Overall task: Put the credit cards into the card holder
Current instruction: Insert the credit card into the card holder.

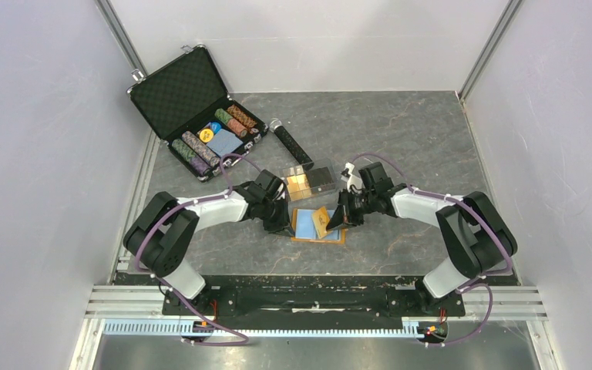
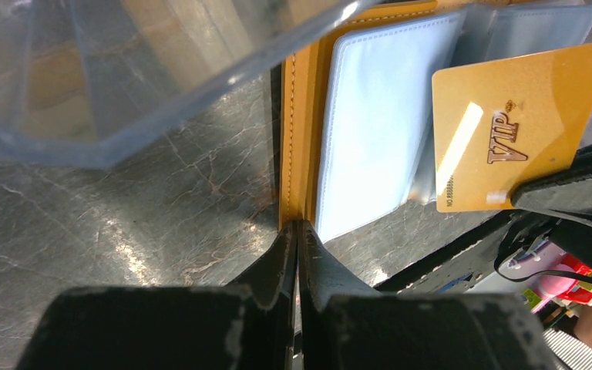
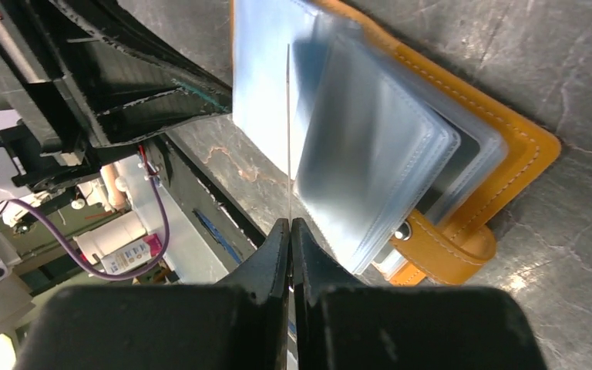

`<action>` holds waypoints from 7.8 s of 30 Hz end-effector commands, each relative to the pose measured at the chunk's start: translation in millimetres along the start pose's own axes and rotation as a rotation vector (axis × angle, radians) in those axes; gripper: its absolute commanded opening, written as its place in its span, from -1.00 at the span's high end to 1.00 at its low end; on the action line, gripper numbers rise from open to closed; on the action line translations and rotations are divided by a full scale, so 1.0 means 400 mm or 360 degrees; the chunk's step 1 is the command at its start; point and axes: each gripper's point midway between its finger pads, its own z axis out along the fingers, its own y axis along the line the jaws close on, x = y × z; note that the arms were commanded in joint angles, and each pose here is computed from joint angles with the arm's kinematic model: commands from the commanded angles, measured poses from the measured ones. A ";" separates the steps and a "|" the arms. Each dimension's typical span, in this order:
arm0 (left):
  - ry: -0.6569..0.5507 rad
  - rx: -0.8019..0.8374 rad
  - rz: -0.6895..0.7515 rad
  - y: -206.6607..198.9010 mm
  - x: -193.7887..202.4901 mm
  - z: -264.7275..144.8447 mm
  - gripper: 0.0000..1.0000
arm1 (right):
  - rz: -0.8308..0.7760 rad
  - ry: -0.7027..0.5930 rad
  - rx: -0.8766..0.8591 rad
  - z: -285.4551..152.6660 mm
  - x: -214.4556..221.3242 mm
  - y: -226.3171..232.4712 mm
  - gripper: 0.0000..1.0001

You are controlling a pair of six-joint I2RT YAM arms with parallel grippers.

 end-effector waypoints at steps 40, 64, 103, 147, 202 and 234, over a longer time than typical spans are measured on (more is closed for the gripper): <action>0.0082 -0.0149 0.0059 0.016 0.003 0.044 0.94 | 0.0085 0.0020 0.0260 -0.032 0.029 -0.107 1.00; 0.0099 -0.0155 0.0102 0.004 0.016 0.048 0.94 | 0.0065 -0.0049 0.0192 0.022 -0.073 -0.076 1.00; 0.0085 -0.0047 0.0116 -0.065 0.013 0.046 0.95 | -0.0127 0.0125 0.0356 0.061 -0.027 -0.036 0.18; 0.0043 0.0049 0.0056 -0.118 -0.074 0.043 0.93 | -0.0624 0.0213 0.0555 0.011 -0.035 -0.035 0.20; 0.0013 0.0063 -0.0085 -0.087 -0.129 0.043 0.93 | -0.0419 0.0047 0.0241 0.105 -0.111 0.025 0.51; -0.0041 0.0237 -0.0307 -0.076 -0.140 0.058 0.29 | -0.0423 0.0010 0.0343 0.113 -0.132 0.011 0.17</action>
